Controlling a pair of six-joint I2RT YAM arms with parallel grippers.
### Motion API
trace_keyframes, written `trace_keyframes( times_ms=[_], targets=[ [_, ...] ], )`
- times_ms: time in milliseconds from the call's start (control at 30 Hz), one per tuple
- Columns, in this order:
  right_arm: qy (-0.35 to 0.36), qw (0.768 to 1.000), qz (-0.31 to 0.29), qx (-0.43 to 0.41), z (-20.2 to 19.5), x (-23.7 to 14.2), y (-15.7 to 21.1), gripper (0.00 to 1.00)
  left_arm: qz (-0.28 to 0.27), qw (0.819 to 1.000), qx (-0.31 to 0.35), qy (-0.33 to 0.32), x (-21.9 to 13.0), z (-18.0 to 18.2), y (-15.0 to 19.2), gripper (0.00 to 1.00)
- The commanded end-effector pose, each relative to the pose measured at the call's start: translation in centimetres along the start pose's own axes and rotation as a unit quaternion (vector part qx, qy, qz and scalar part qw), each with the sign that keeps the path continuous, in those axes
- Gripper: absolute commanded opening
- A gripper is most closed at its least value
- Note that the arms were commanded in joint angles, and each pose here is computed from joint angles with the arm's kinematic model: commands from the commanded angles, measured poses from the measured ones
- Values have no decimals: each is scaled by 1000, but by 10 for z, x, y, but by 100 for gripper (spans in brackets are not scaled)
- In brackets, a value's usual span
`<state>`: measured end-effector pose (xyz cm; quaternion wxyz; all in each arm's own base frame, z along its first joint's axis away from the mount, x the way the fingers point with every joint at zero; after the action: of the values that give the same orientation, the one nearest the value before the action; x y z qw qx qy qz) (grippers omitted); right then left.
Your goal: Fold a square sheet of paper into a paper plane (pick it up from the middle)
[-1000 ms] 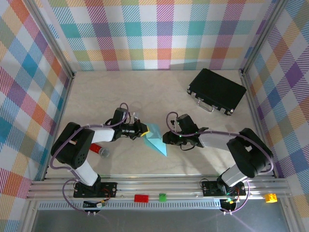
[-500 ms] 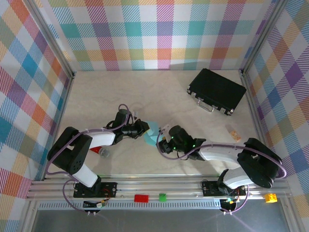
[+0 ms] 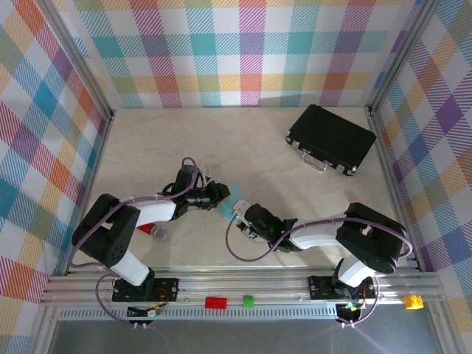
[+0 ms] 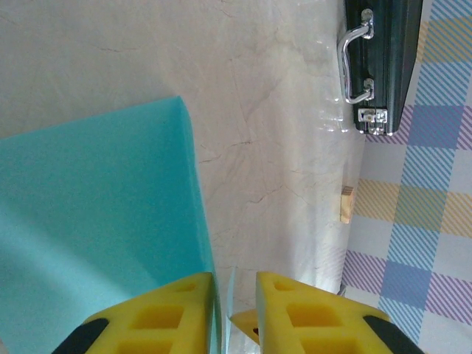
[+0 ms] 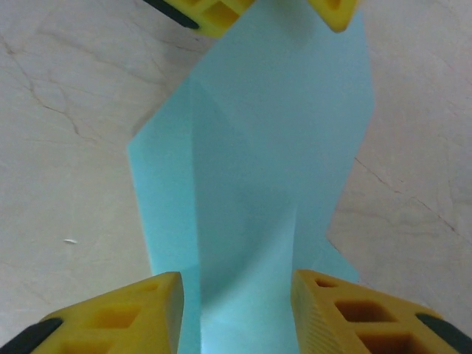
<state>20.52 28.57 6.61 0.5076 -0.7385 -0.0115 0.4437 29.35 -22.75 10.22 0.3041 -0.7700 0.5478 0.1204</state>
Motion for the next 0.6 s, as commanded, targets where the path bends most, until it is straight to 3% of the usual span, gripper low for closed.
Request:
trace_keyframes(
  times_ms=[0, 567],
  targets=[
    [19, 1000, -7, -13, -2, 4, -1, 40, -10, 999, 23, 33, -1, -22, -12, 21],
    [-10, 999, -19, 41, 1, -6, 7, 37, -6, 1000, 18, 18, 2, -14, -9, 15]
  ],
)
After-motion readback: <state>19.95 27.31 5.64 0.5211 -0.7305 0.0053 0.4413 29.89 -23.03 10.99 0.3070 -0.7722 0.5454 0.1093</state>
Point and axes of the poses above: each hand's point on the last joint's axis, 136 mm out from that joint toward the fingers, its own x axis out along the fingers, its own z axis along the line the jaws close on, y = z × x, the point moved 4 cm from there along -x, back along the fingers, and after that the axes turned 15 degrees about x, right-handed, at the moved point
